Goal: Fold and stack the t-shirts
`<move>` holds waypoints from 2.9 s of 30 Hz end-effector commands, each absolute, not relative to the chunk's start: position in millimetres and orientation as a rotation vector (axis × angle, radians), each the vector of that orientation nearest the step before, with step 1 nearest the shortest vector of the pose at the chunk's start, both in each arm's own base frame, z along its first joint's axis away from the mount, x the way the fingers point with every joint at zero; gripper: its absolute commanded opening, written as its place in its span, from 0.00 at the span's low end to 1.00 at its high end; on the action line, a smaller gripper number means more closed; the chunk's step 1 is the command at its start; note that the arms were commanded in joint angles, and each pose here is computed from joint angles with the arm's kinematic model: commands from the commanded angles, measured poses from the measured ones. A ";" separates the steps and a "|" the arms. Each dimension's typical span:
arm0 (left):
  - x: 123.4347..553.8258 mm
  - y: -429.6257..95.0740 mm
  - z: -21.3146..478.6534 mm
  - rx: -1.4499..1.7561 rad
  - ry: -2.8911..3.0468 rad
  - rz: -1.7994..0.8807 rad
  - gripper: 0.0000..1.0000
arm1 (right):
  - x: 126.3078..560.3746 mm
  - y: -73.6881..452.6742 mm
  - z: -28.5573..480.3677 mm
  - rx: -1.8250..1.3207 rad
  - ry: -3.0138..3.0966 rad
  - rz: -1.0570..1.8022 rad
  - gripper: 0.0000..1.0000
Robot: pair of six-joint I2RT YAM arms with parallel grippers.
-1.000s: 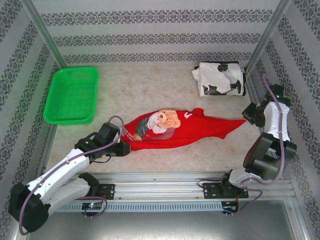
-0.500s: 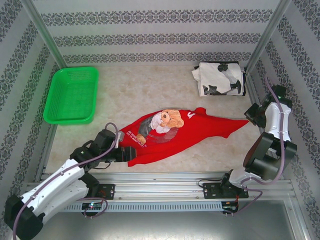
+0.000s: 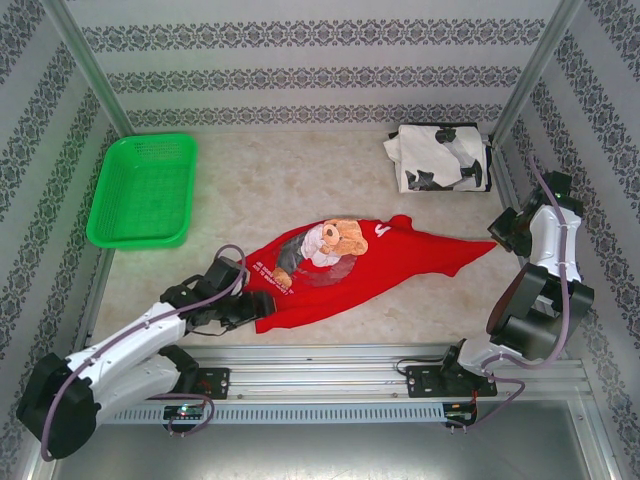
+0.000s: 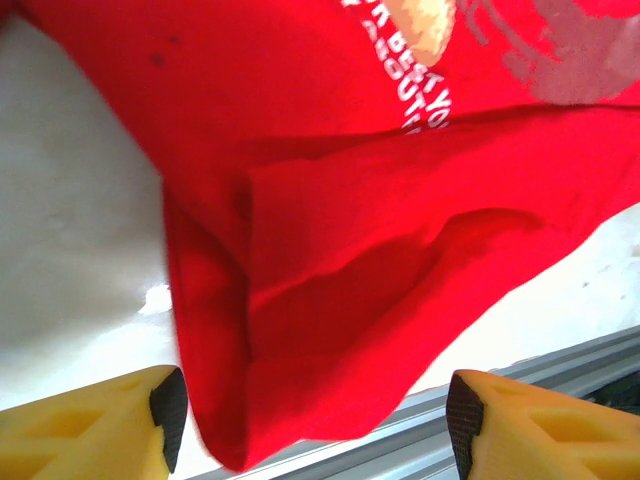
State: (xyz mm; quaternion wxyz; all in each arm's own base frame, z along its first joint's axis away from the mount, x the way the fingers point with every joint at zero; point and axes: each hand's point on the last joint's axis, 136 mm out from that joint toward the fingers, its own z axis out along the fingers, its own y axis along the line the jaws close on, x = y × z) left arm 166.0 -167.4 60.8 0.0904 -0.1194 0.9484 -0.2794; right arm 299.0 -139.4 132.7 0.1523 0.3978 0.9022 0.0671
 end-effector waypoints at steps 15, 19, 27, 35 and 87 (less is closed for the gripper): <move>206.7 -192.8 93.0 -0.336 2.715 -1.033 0.08 | 297.8 -138.2 133.9 1.120 2.581 0.210 0.00; 233.5 -145.7 132.6 -0.389 2.607 -0.914 0.05 | 303.0 -134.3 143.1 1.116 2.546 0.256 0.00; 314.8 -95.9 230.1 -0.258 2.382 -0.783 0.05 | 320.1 -124.1 185.3 1.081 2.389 0.379 0.00; 411.2 -80.0 391.6 -0.080 2.055 -0.745 0.06 | 376.1 -110.2 285.0 0.905 2.145 0.651 0.00; 189.5 -84.0 93.1 -0.848 2.671 -0.667 0.68 | 285.1 -89.4 116.6 1.205 2.395 0.436 0.00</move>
